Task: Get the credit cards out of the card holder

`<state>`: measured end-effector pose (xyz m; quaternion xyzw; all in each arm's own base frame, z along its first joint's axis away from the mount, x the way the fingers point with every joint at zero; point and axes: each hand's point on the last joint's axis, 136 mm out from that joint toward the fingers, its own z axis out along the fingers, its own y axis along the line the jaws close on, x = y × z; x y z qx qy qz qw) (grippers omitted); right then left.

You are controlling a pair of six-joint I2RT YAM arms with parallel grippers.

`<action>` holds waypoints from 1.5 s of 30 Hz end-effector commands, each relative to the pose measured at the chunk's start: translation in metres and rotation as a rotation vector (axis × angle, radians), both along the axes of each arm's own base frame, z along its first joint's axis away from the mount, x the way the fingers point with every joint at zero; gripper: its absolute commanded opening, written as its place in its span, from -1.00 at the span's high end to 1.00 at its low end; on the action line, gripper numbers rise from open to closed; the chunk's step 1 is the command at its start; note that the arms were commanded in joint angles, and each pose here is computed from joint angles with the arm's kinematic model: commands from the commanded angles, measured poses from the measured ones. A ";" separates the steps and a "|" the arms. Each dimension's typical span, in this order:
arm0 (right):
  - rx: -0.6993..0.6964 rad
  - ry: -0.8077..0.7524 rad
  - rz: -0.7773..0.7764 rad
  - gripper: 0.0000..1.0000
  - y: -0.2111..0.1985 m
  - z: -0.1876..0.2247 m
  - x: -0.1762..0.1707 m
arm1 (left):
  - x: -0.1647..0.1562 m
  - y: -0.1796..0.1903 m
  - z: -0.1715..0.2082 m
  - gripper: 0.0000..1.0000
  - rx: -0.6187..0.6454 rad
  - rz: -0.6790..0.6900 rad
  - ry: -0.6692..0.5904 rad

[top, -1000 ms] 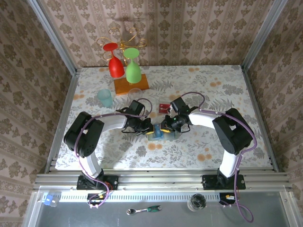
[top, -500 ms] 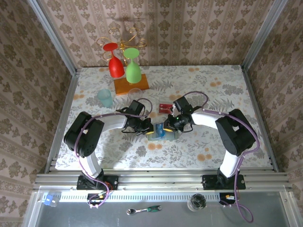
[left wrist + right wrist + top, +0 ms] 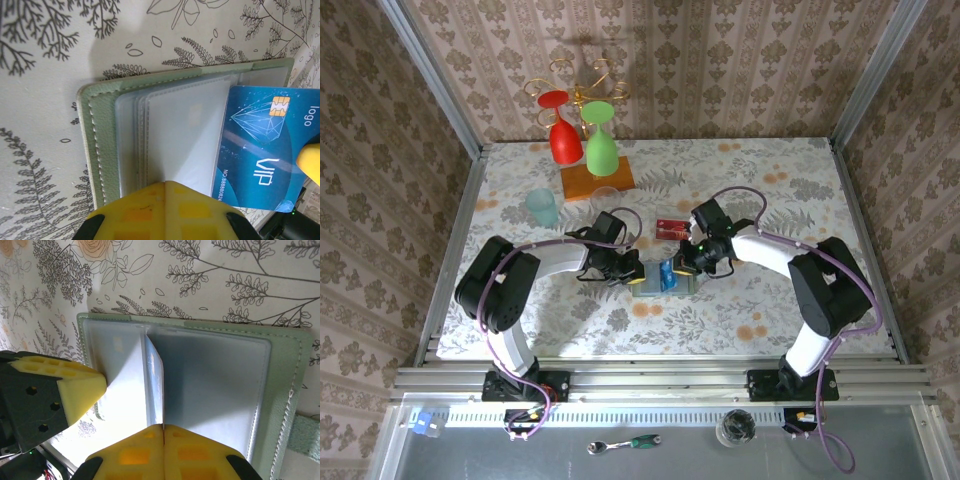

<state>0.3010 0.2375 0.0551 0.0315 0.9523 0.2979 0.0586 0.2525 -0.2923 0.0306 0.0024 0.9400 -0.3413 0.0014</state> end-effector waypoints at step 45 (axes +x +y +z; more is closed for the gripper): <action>-0.126 0.001 0.011 0.87 0.009 0.012 -0.012 | -0.005 0.008 -0.002 1.00 0.005 0.010 0.003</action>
